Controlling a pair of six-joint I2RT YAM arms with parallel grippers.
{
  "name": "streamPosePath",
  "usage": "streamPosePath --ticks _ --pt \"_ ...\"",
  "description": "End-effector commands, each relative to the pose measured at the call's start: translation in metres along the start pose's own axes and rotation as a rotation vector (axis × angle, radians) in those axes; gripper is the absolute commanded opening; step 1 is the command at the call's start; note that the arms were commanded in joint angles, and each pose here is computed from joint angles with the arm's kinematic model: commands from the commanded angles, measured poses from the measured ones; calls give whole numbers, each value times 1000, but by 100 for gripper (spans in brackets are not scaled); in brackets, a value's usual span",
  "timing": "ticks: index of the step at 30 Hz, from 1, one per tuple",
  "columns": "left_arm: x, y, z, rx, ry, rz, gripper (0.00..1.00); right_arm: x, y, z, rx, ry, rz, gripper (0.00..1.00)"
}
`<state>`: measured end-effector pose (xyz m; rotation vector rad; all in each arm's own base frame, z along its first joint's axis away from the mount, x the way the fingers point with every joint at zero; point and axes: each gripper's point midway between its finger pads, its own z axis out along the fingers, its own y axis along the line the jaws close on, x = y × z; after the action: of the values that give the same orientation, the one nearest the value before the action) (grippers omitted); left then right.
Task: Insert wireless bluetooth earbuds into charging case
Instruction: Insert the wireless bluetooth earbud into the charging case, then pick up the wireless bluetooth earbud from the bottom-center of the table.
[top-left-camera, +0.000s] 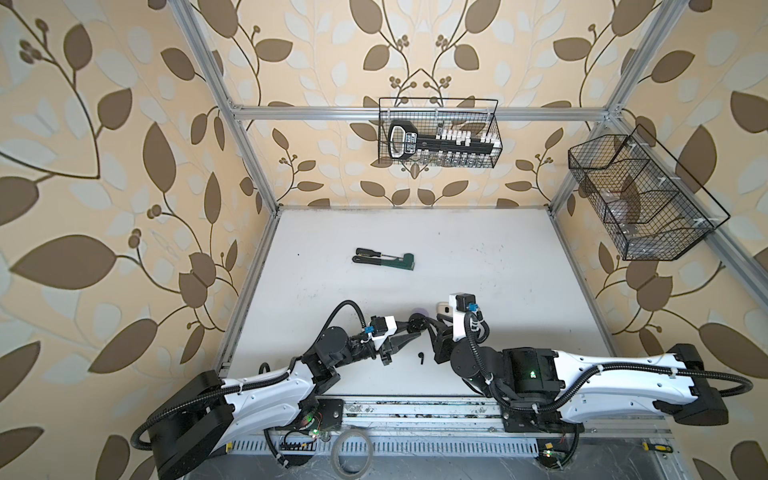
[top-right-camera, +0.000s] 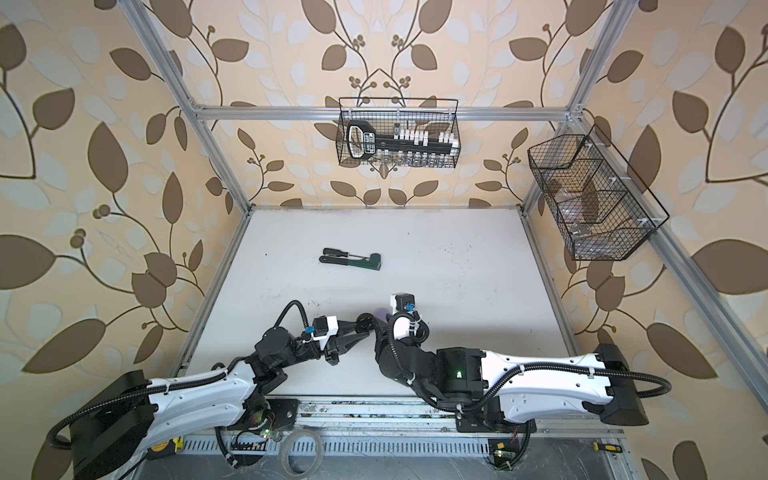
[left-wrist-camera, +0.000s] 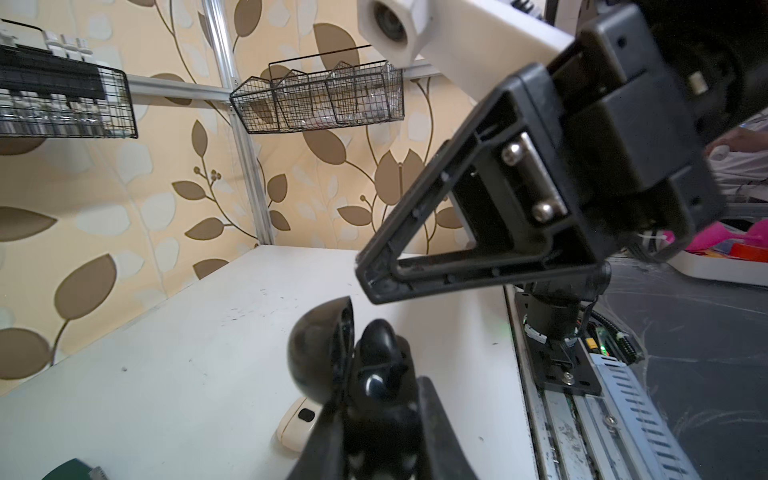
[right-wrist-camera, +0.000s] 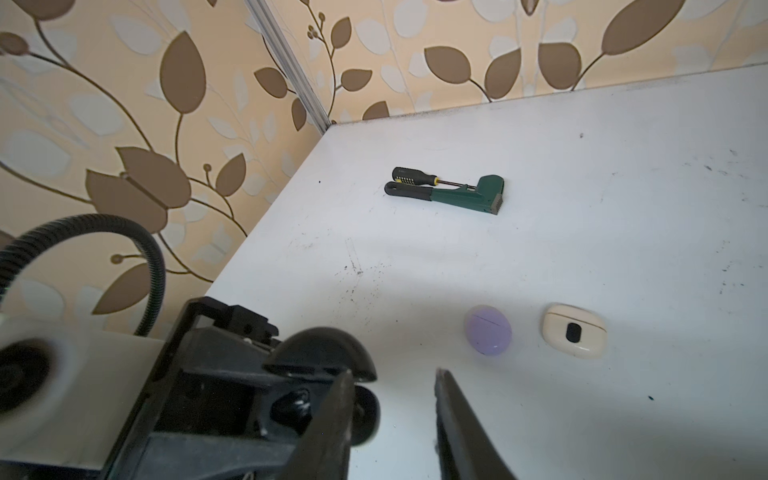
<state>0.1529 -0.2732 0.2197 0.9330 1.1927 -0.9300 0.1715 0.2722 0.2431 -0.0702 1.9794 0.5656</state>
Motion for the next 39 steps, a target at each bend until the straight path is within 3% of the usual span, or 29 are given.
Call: streamPosePath --ticks 1,9,17,31,39 --pt "1 22 -10 -148 -1 59 0 -2 -18 -6 59 9 2 38" --pt "14 81 -45 -354 9 -15 0 63 -59 40 207 325 -18 41" --pt "17 88 -51 -391 13 -11 0 121 -59 74 270 592 -96 45" --pt "15 96 -60 -458 10 -5 0 176 -47 94 283 759 -144 44" --pt "12 93 -62 -454 -5 0 0 193 -52 94 308 812 -176 36"
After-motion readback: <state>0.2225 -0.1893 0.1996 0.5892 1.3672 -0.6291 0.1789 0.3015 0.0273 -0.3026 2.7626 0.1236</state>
